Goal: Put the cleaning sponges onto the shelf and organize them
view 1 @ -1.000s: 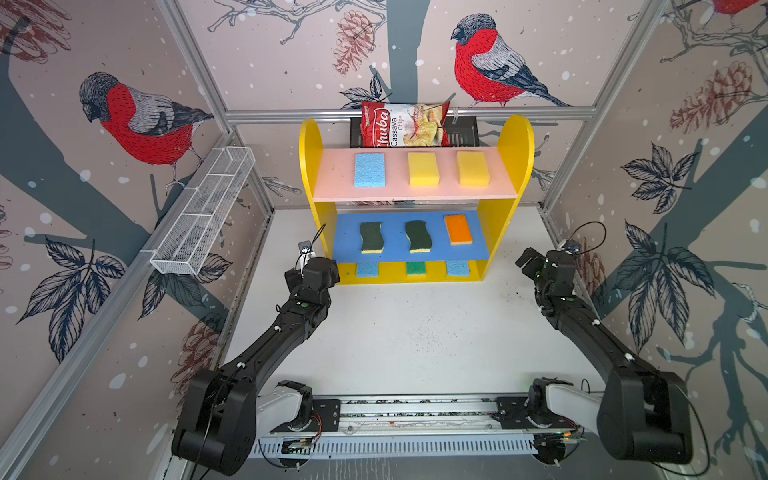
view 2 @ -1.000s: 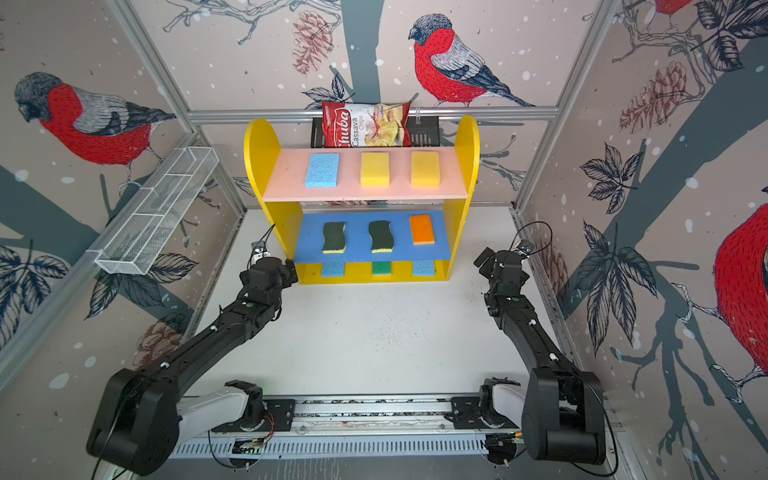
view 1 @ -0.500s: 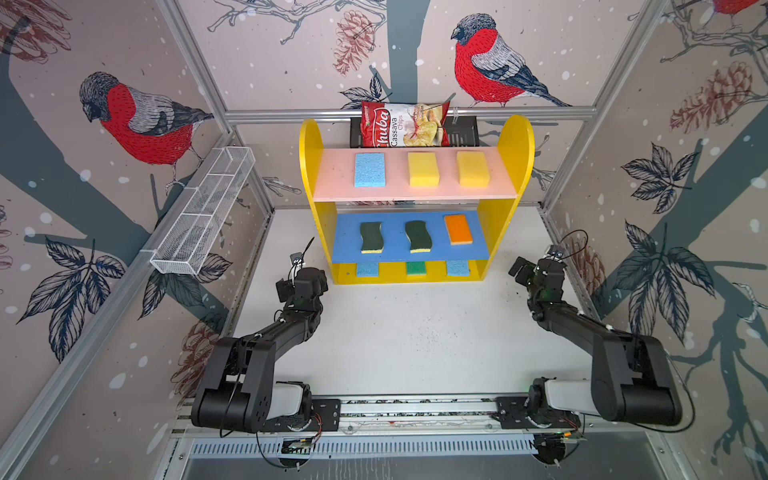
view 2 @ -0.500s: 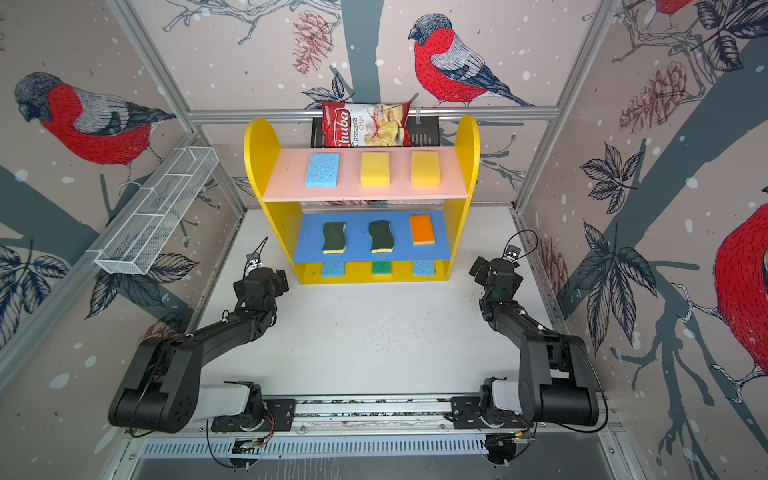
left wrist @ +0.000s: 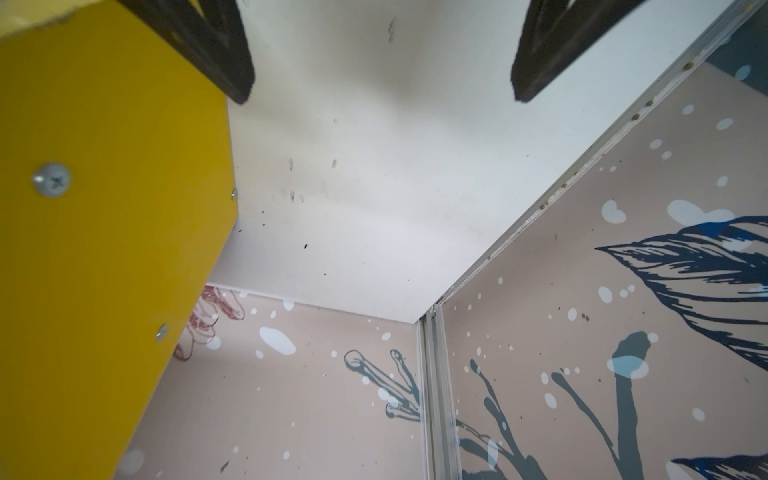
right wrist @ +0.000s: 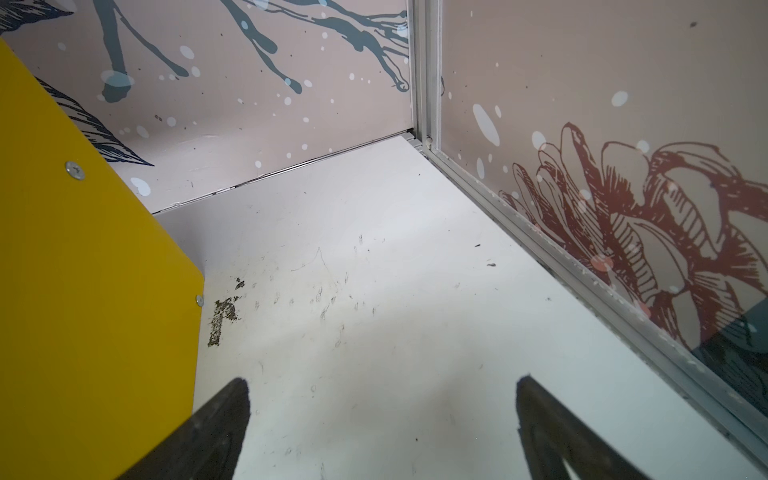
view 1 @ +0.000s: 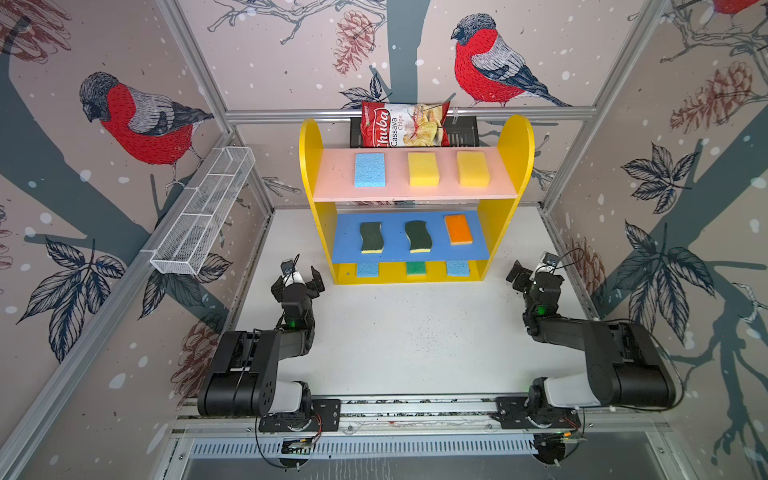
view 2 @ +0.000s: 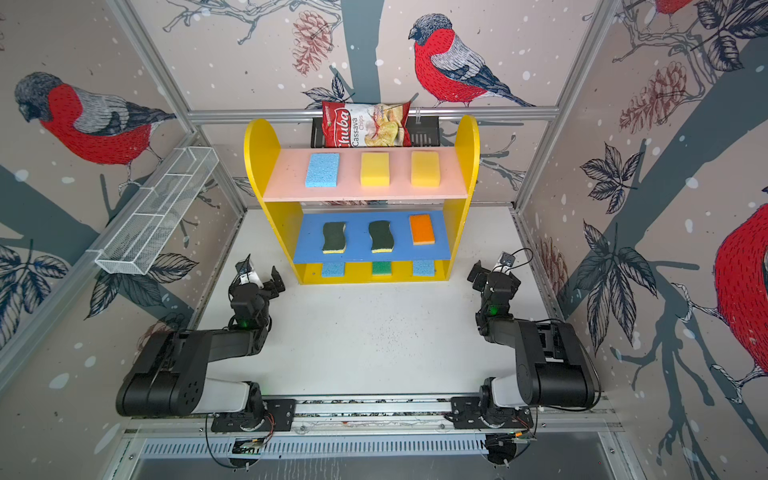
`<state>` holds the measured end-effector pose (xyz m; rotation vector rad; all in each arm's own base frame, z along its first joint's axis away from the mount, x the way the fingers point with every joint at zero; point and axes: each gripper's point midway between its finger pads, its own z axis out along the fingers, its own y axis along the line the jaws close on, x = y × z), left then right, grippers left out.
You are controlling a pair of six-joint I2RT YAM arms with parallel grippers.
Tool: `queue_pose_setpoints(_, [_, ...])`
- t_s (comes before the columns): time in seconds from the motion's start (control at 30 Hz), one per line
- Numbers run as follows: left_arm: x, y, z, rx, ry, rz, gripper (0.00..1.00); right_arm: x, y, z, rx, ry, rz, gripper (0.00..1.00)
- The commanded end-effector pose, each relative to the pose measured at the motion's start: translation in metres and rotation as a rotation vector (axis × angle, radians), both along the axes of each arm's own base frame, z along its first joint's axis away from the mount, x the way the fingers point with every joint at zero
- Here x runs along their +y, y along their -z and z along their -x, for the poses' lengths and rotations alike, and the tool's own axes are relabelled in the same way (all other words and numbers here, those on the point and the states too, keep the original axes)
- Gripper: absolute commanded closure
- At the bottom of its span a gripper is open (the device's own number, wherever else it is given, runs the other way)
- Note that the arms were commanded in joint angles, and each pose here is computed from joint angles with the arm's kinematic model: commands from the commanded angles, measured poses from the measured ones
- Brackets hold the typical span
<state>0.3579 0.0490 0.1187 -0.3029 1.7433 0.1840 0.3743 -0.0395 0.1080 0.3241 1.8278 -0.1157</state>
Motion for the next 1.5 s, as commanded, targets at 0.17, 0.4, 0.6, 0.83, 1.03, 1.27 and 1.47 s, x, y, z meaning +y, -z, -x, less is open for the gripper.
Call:
queue_pose_setpoints(0.17, [-0.014, -0.023, -0.002, -0.137, 0.1, -0.005, 0.03, 0.02, -0.019, 0.001, -0.13, -0.107, 0.08, 0.01])
queue_pose_setpoints(0.4, [-0.027, -0.018, 0.002, -0.153, 0.178, -0.034, 0.02, 0.028, -0.018, 0.003, -0.135, -0.148, 0.092, 0.01])
queue_pose_setpoints(0.6, [-0.03, -0.012, -0.013, -0.108, 0.201, -0.042, 0.01, 0.028, -0.018, 0.003, -0.134, -0.149, 0.092, 0.01])
queue_pose_setpoints(0.83, [-0.03, -0.013, -0.014, -0.108, 0.201, -0.043, 0.01, 0.023, -0.017, 0.001, -0.126, -0.132, 0.073, 0.01])
queue_pose_setpoints(1.03, [-0.034, -0.01, -0.017, -0.088, 0.222, -0.05, 0.01, 0.023, -0.017, 0.001, -0.127, -0.132, 0.072, 0.01])
queue_pose_setpoints(1.27, [-0.034, -0.011, -0.017, -0.091, 0.224, -0.05, 0.01, 0.022, -0.017, 0.001, -0.126, -0.132, 0.071, 0.01])
queue_pose_setpoints(1.47, [-0.034, -0.01, -0.017, -0.089, 0.223, -0.05, 0.01, 0.022, -0.017, 0.001, -0.125, -0.132, 0.074, 0.01])
